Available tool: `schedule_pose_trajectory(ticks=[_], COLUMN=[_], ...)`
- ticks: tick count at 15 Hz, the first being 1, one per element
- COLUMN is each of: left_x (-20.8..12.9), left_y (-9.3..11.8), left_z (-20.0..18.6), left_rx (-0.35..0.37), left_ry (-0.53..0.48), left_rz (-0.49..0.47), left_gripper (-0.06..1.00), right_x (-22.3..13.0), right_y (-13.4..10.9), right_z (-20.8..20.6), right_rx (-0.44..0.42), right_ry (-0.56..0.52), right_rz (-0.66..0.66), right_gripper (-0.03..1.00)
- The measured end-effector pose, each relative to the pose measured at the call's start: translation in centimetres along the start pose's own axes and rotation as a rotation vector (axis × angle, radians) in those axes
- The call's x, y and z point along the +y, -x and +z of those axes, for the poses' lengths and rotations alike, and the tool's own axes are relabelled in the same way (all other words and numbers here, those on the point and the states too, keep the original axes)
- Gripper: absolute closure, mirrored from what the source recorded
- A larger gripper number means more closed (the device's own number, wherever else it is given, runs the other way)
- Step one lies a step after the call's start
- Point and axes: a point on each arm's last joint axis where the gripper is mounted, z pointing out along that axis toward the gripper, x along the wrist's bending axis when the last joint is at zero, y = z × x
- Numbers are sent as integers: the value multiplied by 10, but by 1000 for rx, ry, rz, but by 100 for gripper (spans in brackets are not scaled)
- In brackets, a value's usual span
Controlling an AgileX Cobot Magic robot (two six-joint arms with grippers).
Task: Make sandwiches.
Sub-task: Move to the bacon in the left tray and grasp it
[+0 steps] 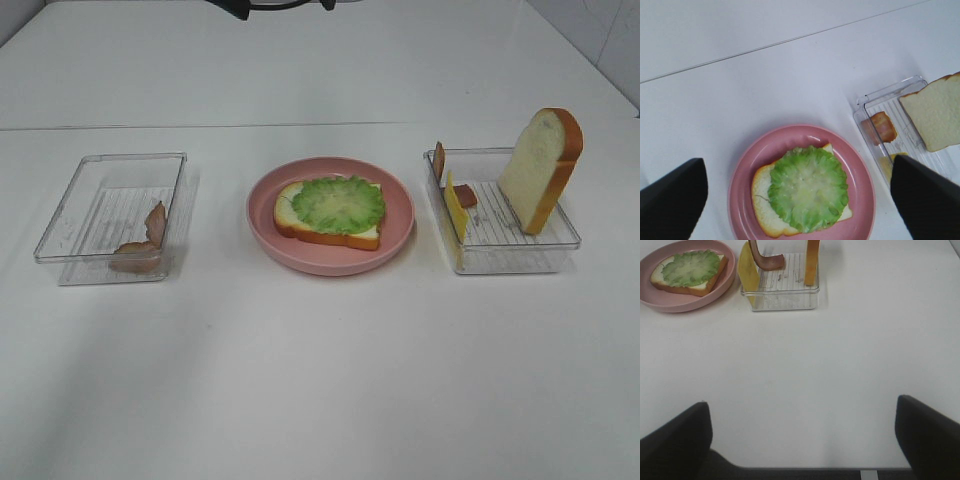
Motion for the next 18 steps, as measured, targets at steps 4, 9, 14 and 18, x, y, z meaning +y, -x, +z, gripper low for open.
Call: schedule_pose_trajectory(ticks=[4, 9, 14, 18], left_x=[-12, -61, -107, -120], left_y=[-6, -21, -38, -50], left_z=[-17, -34, -5, 2], left_rx=[72, 194, 274, 398], left_ry=[-68, -254, -439, -470], left_rz=[14, -18, -65, -94], left_gripper=[4, 4, 4, 4], right_x=[0, 0, 0, 0], right_y=[0, 0, 0, 0], right_z=[0, 0, 0, 0], right_rx=[0, 0, 0, 0], right_ry=[0, 0, 0, 0], right_rz=[0, 0, 0, 0], right_gripper=[0, 0, 0, 0])
